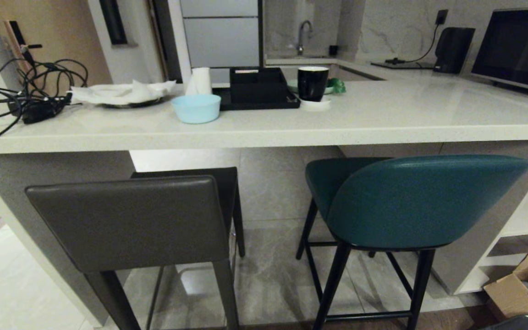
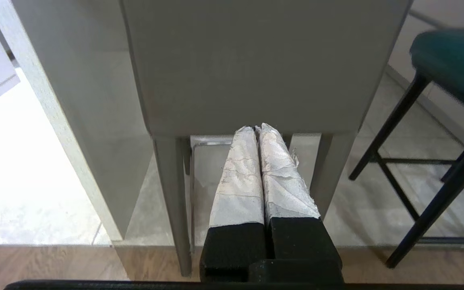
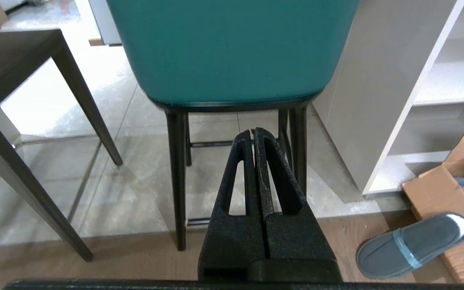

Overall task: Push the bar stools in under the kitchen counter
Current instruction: Pull the gray chair out from under the dining table

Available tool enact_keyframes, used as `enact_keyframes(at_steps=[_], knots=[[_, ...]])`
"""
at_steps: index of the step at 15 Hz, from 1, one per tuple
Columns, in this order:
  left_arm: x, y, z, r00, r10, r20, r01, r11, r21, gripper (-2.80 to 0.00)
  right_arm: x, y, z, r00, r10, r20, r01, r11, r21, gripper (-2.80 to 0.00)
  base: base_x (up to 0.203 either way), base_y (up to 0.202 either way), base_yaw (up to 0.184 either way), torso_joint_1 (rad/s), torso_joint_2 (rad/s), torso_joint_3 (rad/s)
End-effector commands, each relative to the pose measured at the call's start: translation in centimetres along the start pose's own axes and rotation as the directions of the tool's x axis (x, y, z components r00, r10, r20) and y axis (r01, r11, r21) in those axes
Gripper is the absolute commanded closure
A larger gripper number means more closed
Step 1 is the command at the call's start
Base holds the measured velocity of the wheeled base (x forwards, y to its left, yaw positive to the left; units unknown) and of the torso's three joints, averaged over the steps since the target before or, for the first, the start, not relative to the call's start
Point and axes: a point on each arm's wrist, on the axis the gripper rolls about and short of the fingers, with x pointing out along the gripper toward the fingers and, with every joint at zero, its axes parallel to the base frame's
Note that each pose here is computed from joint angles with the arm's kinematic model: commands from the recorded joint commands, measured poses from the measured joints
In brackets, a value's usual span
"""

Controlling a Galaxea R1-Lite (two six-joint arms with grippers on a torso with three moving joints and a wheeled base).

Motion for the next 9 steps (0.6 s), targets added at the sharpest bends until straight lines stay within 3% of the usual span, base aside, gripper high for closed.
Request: enact_keyframes(at_steps=[1, 4, 9], knots=[[0.13, 0.01, -0.51, 1.000, 0.001, -0.019, -0.001, 1.000, -0.001, 0.00, 0.00, 0.00, 0.00, 1.000, 0.000, 0.000, 0.000, 1.000, 0.000, 0.00, 0.000, 0.000, 0.000, -0.151, 0.47, 0.300], [0.13, 0.01, -0.51, 1.000, 0.001, -0.019, -0.001, 1.000, -0.001, 0.00, 0.00, 0.00, 0.00, 1.000, 0.000, 0.000, 0.000, 1.000, -0.001, 0.00, 0.000, 0.000, 0.000, -0.114, 0.41, 0.279], [0.13, 0.01, -0.51, 1.000, 0.001, -0.019, -0.001, 1.000, -0.001, 0.00, 0.00, 0.00, 0.00, 1.000, 0.000, 0.000, 0.000, 1.000, 0.001, 0.00, 0.000, 0.000, 0.000, -0.023, 0.08, 0.057]])
